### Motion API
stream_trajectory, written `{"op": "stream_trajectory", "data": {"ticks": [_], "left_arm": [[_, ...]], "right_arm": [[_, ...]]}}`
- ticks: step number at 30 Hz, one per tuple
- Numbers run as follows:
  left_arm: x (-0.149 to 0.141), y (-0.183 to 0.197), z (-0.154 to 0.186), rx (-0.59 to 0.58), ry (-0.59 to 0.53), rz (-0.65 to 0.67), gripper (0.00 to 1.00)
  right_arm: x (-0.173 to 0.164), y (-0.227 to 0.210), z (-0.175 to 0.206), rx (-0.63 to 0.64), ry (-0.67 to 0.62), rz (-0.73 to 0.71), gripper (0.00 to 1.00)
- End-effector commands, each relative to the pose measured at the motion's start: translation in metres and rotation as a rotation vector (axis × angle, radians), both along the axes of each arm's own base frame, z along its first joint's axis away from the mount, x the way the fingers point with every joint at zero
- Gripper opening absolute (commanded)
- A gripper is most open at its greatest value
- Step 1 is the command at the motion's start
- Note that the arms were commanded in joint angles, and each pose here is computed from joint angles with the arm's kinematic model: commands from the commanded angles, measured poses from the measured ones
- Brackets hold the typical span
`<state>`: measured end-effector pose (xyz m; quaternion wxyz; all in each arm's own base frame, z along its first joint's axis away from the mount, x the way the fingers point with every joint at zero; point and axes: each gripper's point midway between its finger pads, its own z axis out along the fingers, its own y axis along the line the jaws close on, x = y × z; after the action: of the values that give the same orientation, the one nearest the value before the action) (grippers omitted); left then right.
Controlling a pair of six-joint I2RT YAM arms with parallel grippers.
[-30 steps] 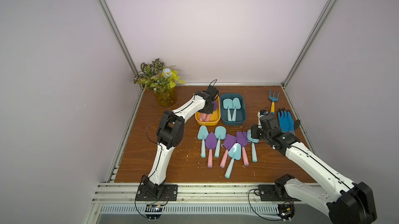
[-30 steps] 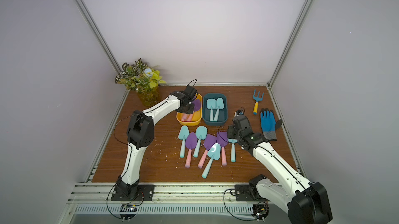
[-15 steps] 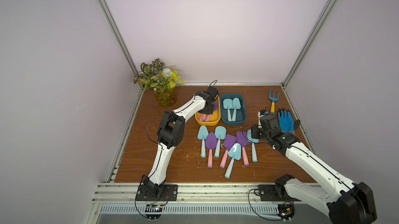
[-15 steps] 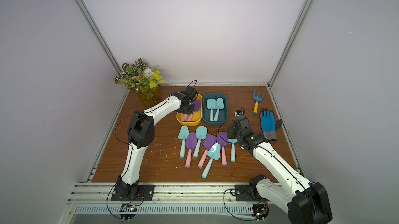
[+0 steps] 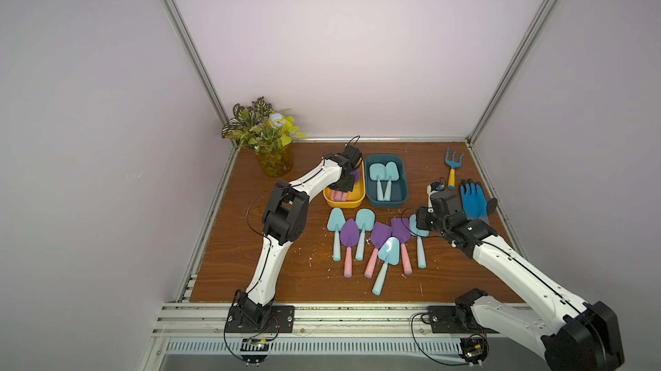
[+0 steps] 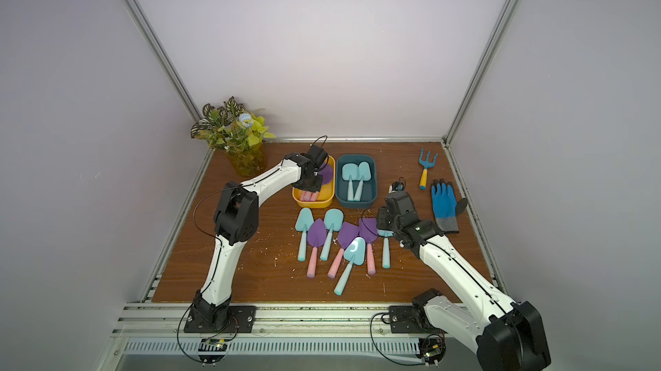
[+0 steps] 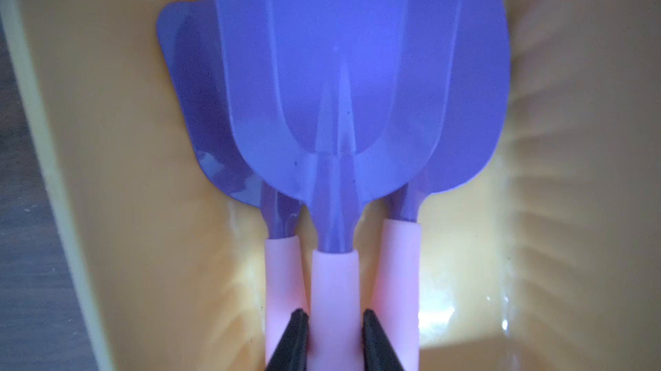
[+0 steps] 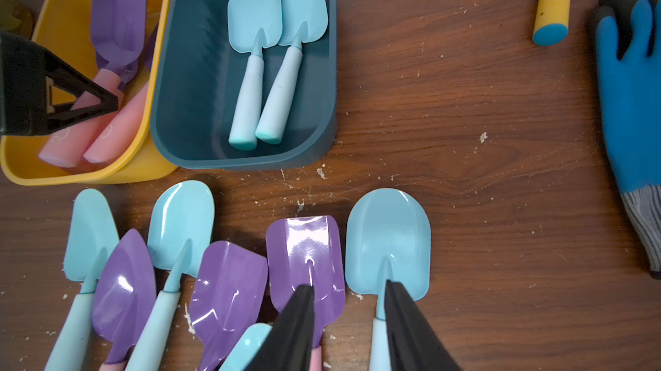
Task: Sort the small shovels by color and place them into the storage box
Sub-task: Place the shovel in the storage box.
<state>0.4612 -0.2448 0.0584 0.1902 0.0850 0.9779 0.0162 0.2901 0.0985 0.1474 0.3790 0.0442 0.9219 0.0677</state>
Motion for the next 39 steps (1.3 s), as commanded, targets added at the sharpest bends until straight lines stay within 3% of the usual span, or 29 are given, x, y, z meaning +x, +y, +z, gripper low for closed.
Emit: {"op": "stream_trajectory", "data": {"ticks": [1,31,39], "left_arm": [[0.001,0.002,-0.001,-0.001,0.004,0.007,0.14],[-0.001,0.001,-0.014,0.008,0.029,-0.002,0.3],[0.001,0.0,0.005,-0.01,-0.004,-0.003,0.35]], "right_arm": [[0.003,-0.003,0.001,-0.013,-0.018,-0.004,0.39],[0.006,-0.003,0.003,-0.027,-0.016,-0.002,0.39],[0.007,-0.004,0.006,-0.032,-0.021,-0.005,0.39]]}}
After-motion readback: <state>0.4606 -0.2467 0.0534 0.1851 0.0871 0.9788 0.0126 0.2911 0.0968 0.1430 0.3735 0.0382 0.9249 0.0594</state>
